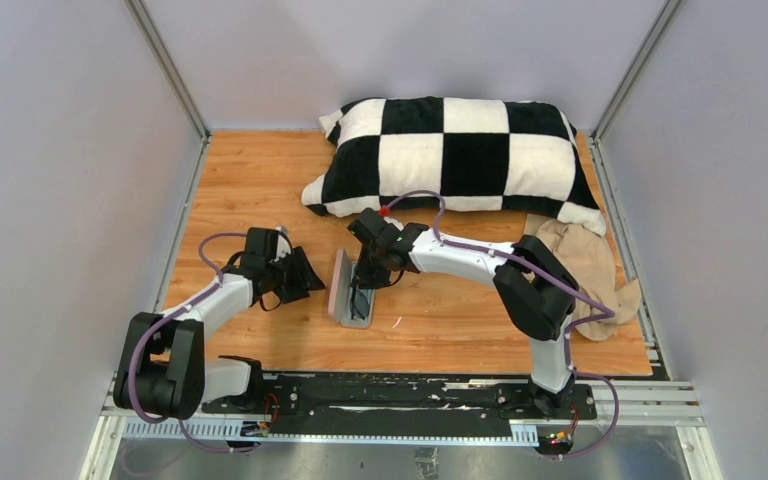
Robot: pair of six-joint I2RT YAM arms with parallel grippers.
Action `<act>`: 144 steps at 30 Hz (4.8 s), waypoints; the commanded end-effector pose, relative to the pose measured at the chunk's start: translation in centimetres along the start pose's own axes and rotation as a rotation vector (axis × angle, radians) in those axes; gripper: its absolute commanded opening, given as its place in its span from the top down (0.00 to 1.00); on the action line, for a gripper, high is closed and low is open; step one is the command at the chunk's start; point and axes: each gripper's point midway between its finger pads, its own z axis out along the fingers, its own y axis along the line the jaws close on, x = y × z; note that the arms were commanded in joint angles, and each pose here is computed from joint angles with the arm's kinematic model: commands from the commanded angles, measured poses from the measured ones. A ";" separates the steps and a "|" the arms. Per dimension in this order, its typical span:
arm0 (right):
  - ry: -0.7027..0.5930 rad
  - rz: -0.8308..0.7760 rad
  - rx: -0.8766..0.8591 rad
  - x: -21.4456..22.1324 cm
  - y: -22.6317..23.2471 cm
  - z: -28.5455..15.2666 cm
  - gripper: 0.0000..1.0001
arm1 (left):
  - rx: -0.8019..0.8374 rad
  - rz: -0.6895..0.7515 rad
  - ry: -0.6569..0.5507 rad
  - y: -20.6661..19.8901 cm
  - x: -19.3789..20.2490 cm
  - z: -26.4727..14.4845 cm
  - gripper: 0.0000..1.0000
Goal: Organize the sunglasses
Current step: Place the sunglasses at the center of the board, then close the sunglasses case at the center of the board.
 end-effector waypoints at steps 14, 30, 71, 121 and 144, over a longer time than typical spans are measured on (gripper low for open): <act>-0.027 -0.064 -0.090 0.1 0.4 -1.7 0.57 | -0.049 0.011 0.036 1.0 1.5 -1.1 0.44; -0.258 -0.259 -0.138 -2.0 -5.9 -6.7 0.61 | 0.006 0.266 -0.134 -5.5 -2.5 -7.9 0.42; -0.013 0.007 -0.385 -0.1 -4.7 0.8 0.82 | 0.177 0.219 0.022 -7.0 1.0 -3.4 0.74; -0.138 -0.182 -0.356 -1.5 -4.6 -4.9 0.56 | 0.130 0.326 -0.011 -11.2 0.8 -4.9 0.51; -0.023 -0.282 -0.289 1.1 -4.1 -1.3 0.84 | 0.005 0.314 0.066 -7.0 2.9 -1.5 0.54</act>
